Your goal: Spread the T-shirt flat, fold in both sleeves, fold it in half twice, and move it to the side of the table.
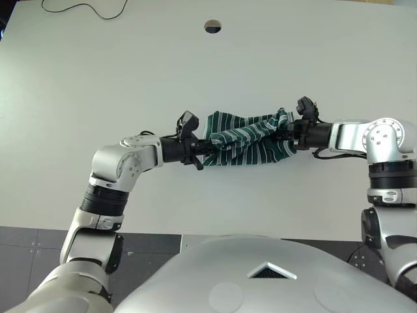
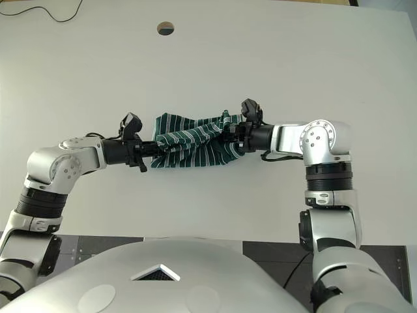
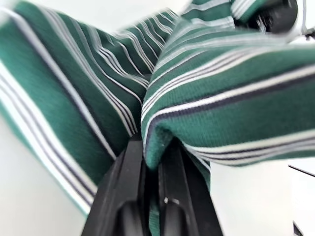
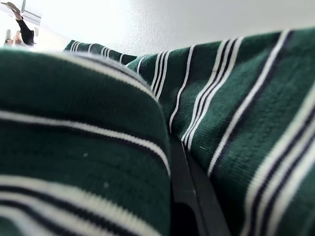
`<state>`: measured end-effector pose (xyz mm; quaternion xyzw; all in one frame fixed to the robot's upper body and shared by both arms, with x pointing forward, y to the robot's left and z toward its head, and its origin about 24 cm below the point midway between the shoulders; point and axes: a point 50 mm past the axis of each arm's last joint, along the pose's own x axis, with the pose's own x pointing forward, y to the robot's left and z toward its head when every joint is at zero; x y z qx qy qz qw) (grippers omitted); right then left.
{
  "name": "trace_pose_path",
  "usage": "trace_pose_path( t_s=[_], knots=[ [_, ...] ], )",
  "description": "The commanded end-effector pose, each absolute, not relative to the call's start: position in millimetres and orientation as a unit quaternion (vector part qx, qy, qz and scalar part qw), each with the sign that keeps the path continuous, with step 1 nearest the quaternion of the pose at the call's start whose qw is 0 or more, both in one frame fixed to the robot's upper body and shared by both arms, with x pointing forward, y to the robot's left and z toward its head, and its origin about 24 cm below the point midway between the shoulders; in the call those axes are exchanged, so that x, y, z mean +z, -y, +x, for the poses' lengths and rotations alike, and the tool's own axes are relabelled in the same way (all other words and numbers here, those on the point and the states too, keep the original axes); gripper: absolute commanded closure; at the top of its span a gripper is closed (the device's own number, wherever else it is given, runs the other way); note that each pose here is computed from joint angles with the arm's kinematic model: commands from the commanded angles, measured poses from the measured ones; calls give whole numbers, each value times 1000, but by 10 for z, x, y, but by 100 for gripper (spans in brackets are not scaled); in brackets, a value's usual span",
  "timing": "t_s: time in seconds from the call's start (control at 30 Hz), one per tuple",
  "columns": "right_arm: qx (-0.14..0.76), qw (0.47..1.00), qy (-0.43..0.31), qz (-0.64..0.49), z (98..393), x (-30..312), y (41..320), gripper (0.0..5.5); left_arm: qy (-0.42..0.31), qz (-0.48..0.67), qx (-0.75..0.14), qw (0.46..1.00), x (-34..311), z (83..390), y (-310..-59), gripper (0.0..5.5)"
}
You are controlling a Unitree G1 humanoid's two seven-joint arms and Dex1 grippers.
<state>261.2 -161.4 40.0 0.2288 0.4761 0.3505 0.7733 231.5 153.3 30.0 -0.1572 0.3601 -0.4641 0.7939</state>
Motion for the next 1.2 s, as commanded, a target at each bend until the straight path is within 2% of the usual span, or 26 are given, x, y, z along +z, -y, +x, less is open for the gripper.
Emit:
trace_pose_path(
  t_s=[0.03, 0.27, 0.3, 0.37, 0.4, 0.63, 0.83, 1.1, 1.17, 1.2],
  knots=[
    [344, 780, -481, 204, 2627, 366, 1653, 527, -353, -182, -431, 810, 353, 2435, -1608, 540],
    [356, 780, -465, 220, 2649, 431, 1747, 527, -351, -211, -405, 818, 321, 2500, -1597, 540],
    [358, 780, -462, 223, 2653, 448, 1752, 490, -350, -213, -402, 819, 316, 2506, -1598, 540],
    [359, 781, -459, 226, 2657, 464, 1766, 461, -351, -219, -396, 820, 290, 2515, -1601, 540],
    [357, 781, -459, 228, 2658, 465, 1774, 442, -352, -221, -393, 820, 277, 2519, -1603, 510],
    [335, 788, -446, 258, 2704, 495, 1860, 337, -349, -244, -370, 826, 248, 2548, -1637, 425],
    [292, 813, -414, 288, 2798, 532, 2015, 241, -338, -262, -355, 831, 258, 2595, -1671, 419],
    [296, 864, -308, 266, 2836, 791, 2189, 236, -307, -269, -341, 847, 292, 2652, -1751, 419],
    [312, 876, -283, 237, 2816, 839, 2181, 236, -294, -274, -338, 851, 322, 2666, -1786, 419],
    [323, 888, -257, 201, 2811, 870, 2137, 257, -276, -278, -336, 857, 367, 2692, -1819, 419]
  ],
)
